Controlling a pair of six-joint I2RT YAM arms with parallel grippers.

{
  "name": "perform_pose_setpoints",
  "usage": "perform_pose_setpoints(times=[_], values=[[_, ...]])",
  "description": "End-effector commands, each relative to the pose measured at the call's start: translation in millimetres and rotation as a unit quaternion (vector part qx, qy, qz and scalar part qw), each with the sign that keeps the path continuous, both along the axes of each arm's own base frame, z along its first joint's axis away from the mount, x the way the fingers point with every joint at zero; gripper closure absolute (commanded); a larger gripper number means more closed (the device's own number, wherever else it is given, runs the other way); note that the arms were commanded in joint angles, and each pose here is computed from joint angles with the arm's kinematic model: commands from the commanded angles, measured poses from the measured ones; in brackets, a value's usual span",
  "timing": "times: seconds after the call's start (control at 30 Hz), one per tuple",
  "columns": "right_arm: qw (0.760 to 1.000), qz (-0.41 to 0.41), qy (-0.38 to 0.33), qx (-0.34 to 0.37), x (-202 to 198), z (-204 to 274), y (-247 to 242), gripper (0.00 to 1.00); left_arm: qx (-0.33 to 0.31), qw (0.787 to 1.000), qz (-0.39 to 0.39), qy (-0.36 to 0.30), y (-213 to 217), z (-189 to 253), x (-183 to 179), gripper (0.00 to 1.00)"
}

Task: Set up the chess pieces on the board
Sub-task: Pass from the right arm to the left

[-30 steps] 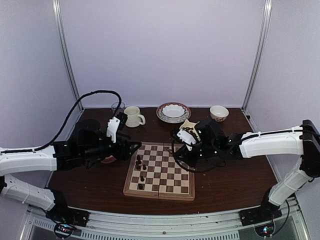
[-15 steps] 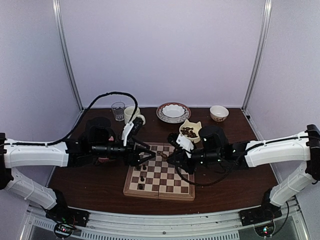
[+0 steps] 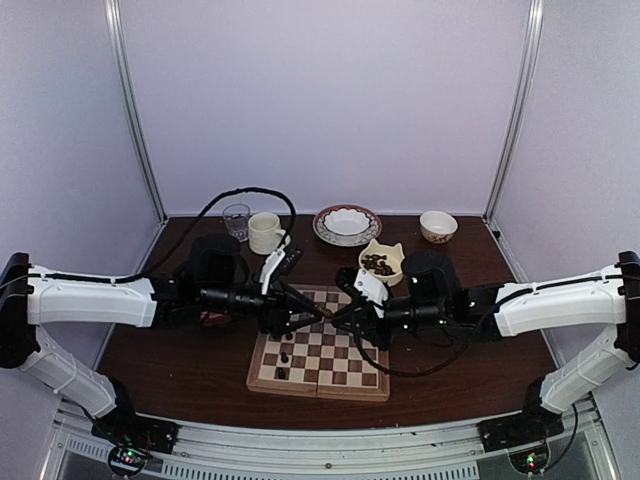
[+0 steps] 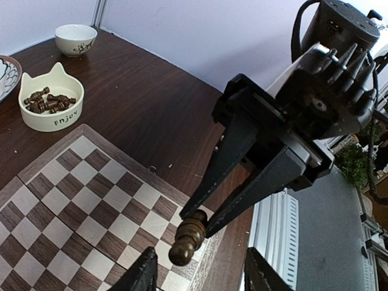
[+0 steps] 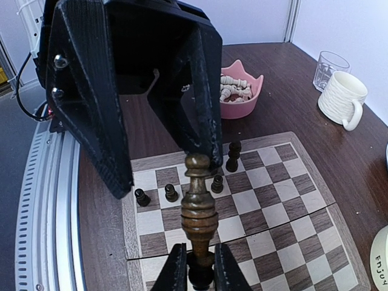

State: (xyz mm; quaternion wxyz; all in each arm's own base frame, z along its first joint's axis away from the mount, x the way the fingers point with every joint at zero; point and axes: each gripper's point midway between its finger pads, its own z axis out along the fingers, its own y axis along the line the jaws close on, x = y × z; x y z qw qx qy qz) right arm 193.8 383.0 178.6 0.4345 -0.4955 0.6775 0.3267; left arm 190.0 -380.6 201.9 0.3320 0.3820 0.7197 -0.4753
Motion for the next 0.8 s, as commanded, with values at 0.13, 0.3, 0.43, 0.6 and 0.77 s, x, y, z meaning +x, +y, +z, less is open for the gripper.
perform_pose_setpoints(times=[0.13, 0.3, 0.43, 0.6, 0.77], values=[[1.000, 0.013, -0.008, 0.008, -4.9, 6.9, 4.3, 0.97, -0.025, 0.999, -0.022, -0.009, -9.1, 18.8, 0.3, 0.60], [1.000, 0.018, -0.007, 0.007, -6.9, 6.8, 5.5, 0.97, -0.021, 1.000, -0.022, -0.006, -10.1, 16.3, 1.1, 0.63], [1.000, 0.019, -0.006, 0.005, -7.4, 5.9, 6.3, 0.97, -0.022, 0.999, -0.023, -0.007, -10.0, 17.0, 0.7, 0.72], [1.000, 0.022, -0.007, 0.004, -8.4, 5.8, 6.7, 0.97, -0.016, 1.000, -0.018, -0.006, -9.6, 14.8, 2.7, 0.75], [1.000, 0.021, -0.008, 0.004, -8.3, 5.6, 7.1, 0.97, -0.012, 1.000, -0.011, -0.008, -9.0, 13.6, 5.1, 0.83]])
